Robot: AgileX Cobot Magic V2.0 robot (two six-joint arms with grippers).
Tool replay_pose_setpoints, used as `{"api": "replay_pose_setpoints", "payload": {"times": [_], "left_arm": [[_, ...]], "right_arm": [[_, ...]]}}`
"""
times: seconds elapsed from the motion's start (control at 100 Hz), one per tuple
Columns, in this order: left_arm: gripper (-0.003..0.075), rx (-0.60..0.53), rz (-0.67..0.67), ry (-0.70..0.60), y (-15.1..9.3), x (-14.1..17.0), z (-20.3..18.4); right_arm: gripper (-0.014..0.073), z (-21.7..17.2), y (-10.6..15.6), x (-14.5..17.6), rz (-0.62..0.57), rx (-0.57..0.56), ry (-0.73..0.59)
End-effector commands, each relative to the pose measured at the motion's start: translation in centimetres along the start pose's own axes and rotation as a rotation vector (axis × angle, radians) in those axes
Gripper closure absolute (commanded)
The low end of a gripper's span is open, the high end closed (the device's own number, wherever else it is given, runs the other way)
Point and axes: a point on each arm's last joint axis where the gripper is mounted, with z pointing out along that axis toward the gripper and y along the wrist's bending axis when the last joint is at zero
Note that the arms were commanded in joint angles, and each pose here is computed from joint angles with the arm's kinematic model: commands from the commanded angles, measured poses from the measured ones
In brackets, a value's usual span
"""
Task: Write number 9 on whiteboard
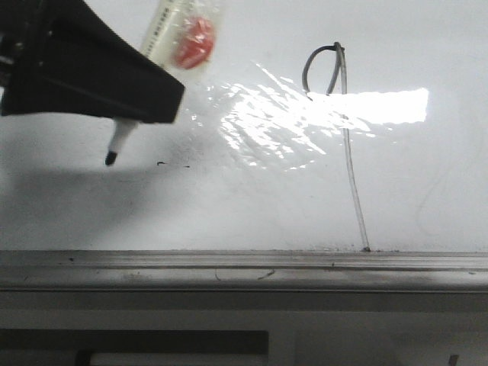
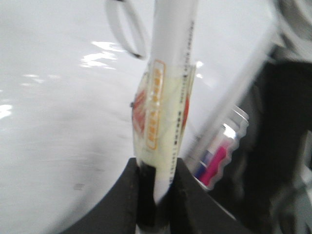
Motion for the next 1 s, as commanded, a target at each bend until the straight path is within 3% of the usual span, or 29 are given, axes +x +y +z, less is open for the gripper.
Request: {"api": "replay_pose_setpoints", "payload": {"times": [0.0, 0.27, 0.76, 0.86, 0.99], "left_arm": [[0.0741, -0.168, -0.143, -0.106, 0.9, -1.5, -0.3], [0.0741, -0.341, -0.206, -0.108, 1.4, -1.4, 1.3], [0.0735, -0.473, -0.222, -0.056, 2.9, -1.2, 4.0], [0.0653, -0.489, -0.221, -0.06, 3.0, -1.2, 3.9], [0.0376, -0.505, -0.22, -0.063, 3.1, -1.2, 3.9]], "right_arm": [[0.0647, -0.9, -0.6, -1.2, 0.017, 0.027, -0.078], [0.0647, -0.9, -0.9, -0.9, 0.067, 0.064, -0.046], [0.0647, -0.9, -0.9, -0.8, 0.092, 0.064, -0.041], [0.0647, -0.9, -0.9, -0.8, 0.096, 0.065, -0.035], [0.0647, -0.9, -0.9, -0.7, 0.097, 0.066, -0.033]]}}
